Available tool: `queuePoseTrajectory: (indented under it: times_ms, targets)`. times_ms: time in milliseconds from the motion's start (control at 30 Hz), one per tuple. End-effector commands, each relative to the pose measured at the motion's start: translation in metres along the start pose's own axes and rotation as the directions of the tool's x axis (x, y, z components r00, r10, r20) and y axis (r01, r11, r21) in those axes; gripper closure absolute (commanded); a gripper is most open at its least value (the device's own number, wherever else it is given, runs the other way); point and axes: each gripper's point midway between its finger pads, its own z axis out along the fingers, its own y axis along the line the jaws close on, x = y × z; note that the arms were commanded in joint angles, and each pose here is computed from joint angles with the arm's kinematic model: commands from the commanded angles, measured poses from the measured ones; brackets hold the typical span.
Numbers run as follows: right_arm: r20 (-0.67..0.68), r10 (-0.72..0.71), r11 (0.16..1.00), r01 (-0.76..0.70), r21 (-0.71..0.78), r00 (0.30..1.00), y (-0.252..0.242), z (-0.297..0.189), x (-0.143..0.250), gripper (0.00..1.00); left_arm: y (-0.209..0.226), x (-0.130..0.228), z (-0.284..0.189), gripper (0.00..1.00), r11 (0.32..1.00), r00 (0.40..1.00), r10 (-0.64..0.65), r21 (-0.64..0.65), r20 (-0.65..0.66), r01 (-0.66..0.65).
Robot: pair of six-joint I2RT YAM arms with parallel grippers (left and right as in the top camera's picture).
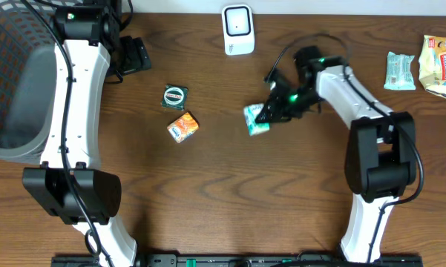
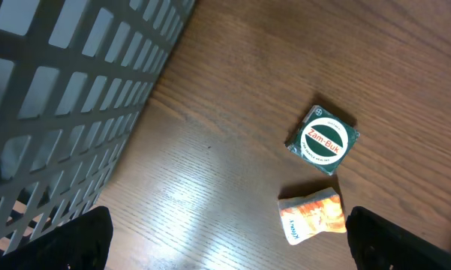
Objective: Scan the item barcode
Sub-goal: 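Lift the tissue pack and carry it toward the scanner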
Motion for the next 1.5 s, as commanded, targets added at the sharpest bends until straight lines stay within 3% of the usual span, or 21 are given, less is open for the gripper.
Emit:
queuePoseTrajectory:
  times_ms: [0, 200, 567, 1033, 1467]
  targets:
    - [0.161, -0.178, 0.925, 0.221, -0.308, 0.971, 0.051, -0.028, -0.018, 0.99, 0.002, 0.001, 0.006, 0.03, 1.000, 1.000, 0.010, -0.019, -0.013, -0.010]
    - [0.321, -0.207, 0.833, 0.339, -0.438, 0.924, 0.066, -0.061, -0.029, 0.99, 0.002, 0.001, 0.006, 0.03, 1.000, 1.000, 0.010, -0.018, -0.013, -0.010]
    - [0.502, -0.246, 0.740, 0.495, -0.455, 0.829, 0.073, -0.107, -0.047, 0.99, 0.002, 0.001, 0.006, 0.02, 1.000, 1.000, 0.010, -0.018, -0.013, -0.010]
    - [0.507, -0.320, 0.698, 0.561, -0.445, 0.800, 0.131, -0.125, -0.032, 0.99, 0.002, 0.001, 0.006, 0.02, 1.000, 1.000, 0.010, -0.018, -0.013, -0.010]
    - [0.443, -0.410, 0.703, 0.586, -0.403, 0.797, 0.149, -0.098, -0.024, 0.99, 0.002, 0.001, 0.006, 0.02, 1.000, 1.000, 0.010, -0.018, -0.013, -0.010]
